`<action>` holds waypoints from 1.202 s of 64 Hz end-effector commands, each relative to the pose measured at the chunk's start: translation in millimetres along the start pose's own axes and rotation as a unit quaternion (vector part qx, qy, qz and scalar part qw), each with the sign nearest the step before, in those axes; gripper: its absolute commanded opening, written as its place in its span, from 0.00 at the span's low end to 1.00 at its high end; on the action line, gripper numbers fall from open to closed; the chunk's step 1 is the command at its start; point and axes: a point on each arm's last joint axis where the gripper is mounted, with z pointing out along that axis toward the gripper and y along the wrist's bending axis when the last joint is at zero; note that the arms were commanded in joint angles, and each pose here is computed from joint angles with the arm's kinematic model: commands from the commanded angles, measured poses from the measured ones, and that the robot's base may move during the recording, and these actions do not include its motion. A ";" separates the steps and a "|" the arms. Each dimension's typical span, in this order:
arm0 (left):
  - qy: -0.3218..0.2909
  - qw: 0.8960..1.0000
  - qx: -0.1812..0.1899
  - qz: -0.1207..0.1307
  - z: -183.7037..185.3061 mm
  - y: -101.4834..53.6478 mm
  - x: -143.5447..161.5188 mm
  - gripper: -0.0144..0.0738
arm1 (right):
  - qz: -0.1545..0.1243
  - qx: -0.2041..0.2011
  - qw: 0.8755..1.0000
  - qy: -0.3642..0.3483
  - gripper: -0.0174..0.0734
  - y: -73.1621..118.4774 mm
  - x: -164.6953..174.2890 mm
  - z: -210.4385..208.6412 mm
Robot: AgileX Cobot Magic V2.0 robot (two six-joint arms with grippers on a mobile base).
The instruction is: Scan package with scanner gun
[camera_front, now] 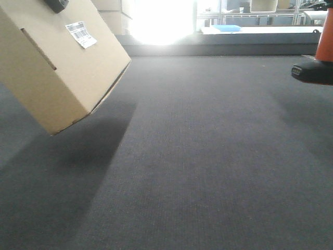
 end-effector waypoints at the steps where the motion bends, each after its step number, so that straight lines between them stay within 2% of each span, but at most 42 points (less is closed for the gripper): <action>1: -0.013 1.000 0.008 0.005 -4.4 -4.7 -0.1 0.04 | -0.020 -0.002 0.999 -0.047 0.02 -0.2 -4.5 3.7; 12: -0.013 1.000 0.008 0.005 -4.4 -4.7 -0.1 0.04 | -0.034 0.019 0.997 -0.068 0.02 -3.5 5.0 18.4; 22: -0.013 1.000 0.008 0.005 -4.4 -4.7 -0.1 0.04 | -0.061 0.007 0.996 -0.067 0.02 -1.4 15.6 28.9; 26: -0.013 1.000 0.008 0.005 -4.4 -4.7 -0.1 0.04 | -0.058 0.003 0.996 -0.063 0.02 -1.0 21.4 33.4; 31: -0.013 1.000 0.008 0.005 -4.4 -4.7 -0.1 0.04 | -0.036 0.006 0.998 -0.060 0.02 -2.1 28.2 38.8; 55: -0.013 1.000 0.008 0.005 -4.4 -4.7 -0.1 0.04 | -0.048 0.018 0.998 -0.032 0.02 -6.2 51.8 53.2; 77: -0.013 1.000 0.008 0.005 -4.4 -4.7 -0.1 0.04 | -0.051 0.019 0.998 -0.024 0.02 -6.6 55.4 54.8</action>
